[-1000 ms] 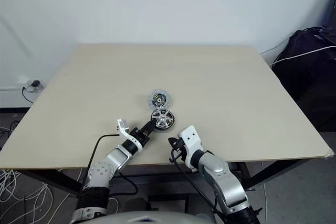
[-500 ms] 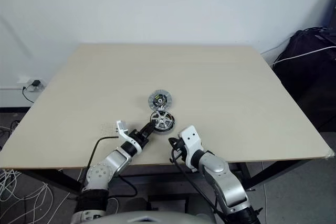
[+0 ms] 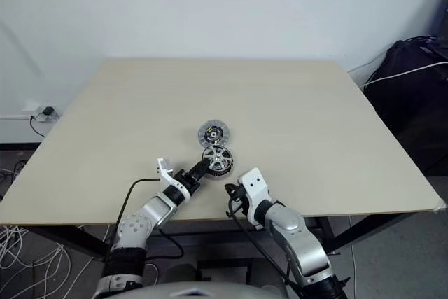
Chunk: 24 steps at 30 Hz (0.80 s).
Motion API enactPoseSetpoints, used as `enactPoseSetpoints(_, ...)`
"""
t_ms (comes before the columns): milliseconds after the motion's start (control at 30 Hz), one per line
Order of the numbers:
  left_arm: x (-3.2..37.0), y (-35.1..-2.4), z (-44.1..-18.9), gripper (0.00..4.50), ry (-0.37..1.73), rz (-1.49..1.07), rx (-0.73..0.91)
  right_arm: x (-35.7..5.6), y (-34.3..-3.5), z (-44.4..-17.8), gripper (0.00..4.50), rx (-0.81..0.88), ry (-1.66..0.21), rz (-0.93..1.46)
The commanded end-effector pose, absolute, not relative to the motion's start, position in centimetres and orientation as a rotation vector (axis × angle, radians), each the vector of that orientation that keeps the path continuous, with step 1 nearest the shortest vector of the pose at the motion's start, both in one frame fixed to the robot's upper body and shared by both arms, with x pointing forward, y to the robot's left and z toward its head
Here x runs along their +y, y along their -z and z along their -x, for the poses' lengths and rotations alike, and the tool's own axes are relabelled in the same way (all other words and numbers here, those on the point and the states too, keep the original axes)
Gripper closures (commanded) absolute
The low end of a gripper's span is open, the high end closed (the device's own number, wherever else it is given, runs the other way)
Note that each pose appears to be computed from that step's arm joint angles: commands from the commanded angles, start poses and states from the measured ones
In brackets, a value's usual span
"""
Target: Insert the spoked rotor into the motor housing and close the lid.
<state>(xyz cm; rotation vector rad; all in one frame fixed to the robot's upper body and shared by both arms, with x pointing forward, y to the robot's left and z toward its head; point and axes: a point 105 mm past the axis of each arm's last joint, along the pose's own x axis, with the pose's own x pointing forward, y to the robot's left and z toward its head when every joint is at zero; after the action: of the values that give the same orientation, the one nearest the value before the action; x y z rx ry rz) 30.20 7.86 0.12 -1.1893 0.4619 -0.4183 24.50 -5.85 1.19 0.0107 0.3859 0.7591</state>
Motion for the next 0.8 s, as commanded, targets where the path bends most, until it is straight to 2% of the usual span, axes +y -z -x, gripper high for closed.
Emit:
enactPoseSetpoints(33,4.64,-2.37,-31.21,4.08,0.511,1.242,0.412,-5.95,-2.19,-24.88,4.5,0.343,-0.75,-0.011)
enactPoseSetpoints(300,4.25,-2.43,-31.59,4.08,0.528,1.238,0.418,-5.98,-2.16,-24.96,4.5,0.342,-0.742,-0.01)
enactPoseSetpoints(800,4.46,-1.7,-30.63,4.08,0.505,1.214,0.473,-5.81,-2.18,-25.21,4.5,0.337,-0.741,-0.016)
